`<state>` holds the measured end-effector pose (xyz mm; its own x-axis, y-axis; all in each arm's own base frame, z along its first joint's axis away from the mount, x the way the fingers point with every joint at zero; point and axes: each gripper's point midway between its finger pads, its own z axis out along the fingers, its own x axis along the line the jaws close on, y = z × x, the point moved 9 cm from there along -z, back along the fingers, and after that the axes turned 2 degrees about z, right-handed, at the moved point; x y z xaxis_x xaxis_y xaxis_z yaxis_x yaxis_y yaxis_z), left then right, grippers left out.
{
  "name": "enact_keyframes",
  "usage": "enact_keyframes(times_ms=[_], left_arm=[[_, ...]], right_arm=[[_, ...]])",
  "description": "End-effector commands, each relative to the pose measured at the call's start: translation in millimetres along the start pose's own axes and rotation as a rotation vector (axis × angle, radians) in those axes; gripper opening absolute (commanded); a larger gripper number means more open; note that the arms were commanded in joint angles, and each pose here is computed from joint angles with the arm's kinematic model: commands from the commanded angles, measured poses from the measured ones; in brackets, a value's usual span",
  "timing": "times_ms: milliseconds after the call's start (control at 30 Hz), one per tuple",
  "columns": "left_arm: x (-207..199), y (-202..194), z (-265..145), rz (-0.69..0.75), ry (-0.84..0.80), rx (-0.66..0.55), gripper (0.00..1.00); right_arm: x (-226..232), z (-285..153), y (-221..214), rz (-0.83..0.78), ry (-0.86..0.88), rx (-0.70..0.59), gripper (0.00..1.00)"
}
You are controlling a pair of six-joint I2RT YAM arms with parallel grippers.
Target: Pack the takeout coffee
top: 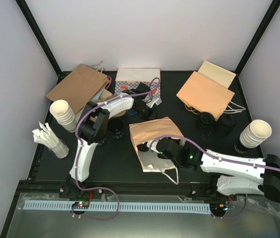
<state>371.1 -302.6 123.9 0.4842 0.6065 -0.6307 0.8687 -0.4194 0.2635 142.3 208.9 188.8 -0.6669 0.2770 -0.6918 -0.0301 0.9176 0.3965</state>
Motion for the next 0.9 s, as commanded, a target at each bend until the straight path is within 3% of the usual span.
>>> enact_keyframes(times_ms=[0,867], left_arm=[[-13.1,-14.2,14.9,0.021,-0.066,0.064,0.11],[-15.4,-20.5,23.1,0.038,-0.088,0.094,0.11]], right_arm=[[-7.0,2.9,8.2,0.034,-0.021,-0.024,0.51],[9.4,29.4,7.1,0.147,0.024,0.015,0.51]])
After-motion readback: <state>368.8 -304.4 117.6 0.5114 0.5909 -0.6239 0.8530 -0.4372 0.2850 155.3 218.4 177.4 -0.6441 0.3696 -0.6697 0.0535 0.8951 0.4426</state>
